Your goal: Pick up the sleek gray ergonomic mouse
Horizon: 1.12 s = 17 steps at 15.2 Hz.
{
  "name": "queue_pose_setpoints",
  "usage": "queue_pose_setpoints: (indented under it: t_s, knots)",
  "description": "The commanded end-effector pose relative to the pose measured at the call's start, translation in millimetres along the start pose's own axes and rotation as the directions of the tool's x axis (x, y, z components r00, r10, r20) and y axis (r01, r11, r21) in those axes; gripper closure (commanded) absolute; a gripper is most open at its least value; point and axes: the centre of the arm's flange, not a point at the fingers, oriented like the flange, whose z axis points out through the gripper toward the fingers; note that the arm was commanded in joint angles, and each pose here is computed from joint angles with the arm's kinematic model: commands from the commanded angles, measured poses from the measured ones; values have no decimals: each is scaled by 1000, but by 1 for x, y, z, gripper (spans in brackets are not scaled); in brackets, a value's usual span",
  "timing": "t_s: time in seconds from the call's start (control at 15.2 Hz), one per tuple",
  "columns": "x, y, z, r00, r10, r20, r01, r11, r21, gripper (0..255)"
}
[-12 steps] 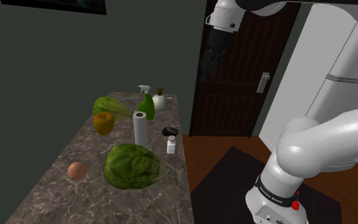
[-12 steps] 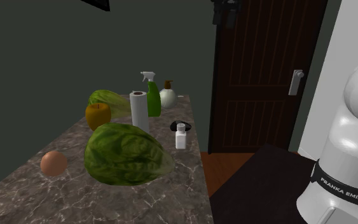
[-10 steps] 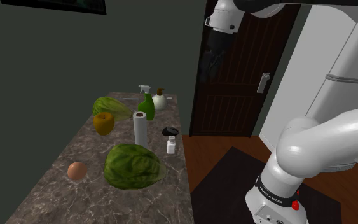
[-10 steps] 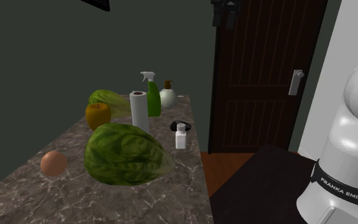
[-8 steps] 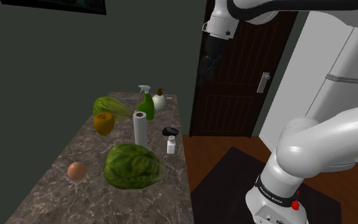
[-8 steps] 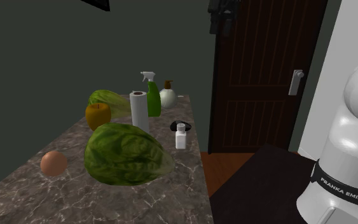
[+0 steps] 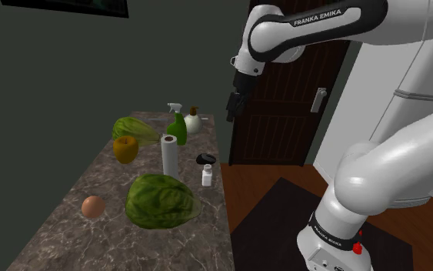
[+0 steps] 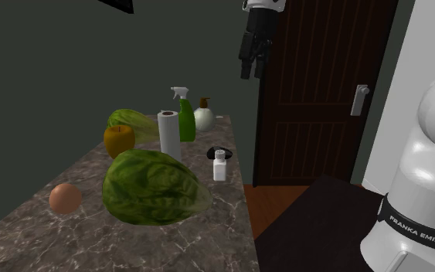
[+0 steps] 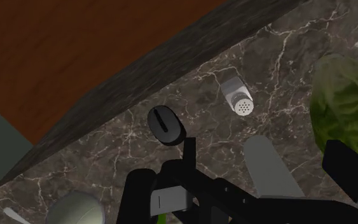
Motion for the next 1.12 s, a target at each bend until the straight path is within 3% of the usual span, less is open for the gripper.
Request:
queue_pose_setpoints:
  t_s: [0.0,1.06]
  knots:
    - [8,12,22,1000,-14,-1,14,1000,8,0]
    - [89,92,205,993,-121,1,121,990,78,0]
